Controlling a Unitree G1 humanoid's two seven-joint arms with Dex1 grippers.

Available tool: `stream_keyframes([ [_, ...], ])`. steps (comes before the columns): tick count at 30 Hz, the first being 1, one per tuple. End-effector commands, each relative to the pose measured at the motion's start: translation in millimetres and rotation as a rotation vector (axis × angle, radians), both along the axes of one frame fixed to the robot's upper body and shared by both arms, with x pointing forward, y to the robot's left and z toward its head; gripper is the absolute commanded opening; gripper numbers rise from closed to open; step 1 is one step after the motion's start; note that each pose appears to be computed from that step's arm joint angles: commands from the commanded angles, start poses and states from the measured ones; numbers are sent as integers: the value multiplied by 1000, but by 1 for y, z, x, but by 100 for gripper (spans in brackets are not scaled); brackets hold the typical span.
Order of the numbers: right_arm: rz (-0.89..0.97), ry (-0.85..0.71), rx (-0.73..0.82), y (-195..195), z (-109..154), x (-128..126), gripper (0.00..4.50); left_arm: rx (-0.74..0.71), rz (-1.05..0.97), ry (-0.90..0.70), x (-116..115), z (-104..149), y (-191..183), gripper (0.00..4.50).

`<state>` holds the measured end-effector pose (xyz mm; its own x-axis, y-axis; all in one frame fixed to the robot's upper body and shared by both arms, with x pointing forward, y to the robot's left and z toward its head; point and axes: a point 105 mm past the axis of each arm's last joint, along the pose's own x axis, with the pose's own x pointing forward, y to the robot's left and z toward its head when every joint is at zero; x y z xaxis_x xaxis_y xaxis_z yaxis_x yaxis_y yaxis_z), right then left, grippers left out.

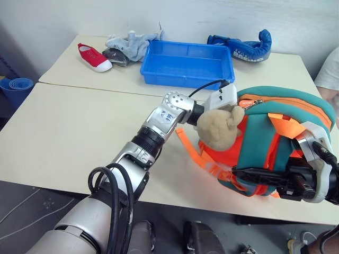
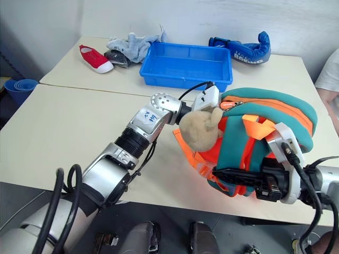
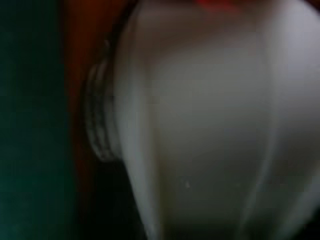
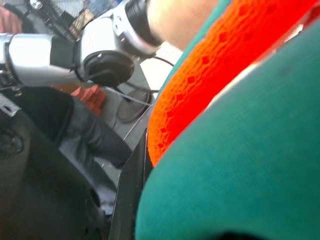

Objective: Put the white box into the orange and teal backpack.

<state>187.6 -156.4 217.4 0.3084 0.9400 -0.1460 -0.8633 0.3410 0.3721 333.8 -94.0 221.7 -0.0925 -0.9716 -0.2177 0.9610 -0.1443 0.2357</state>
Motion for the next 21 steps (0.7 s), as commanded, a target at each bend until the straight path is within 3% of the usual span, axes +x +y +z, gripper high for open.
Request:
stream_keyframes([
  [1,4,-35,3,6,0,-2,0,-146,-45,-43,-2,29,11,292],
  [5,-33,-55,7,3,-1,1,0,-179,-77,-72,7,32,56,403],
  [9,-87,-80,28,-3,0,7,0,-144,-106,-112,16,21,112,403],
  [13,-99,-78,29,-6,-2,8,0,-73,-115,-137,17,8,144,403],
  [21,-81,-65,3,-7,-7,10,0,-279,-212,-218,-23,32,112,403],
])
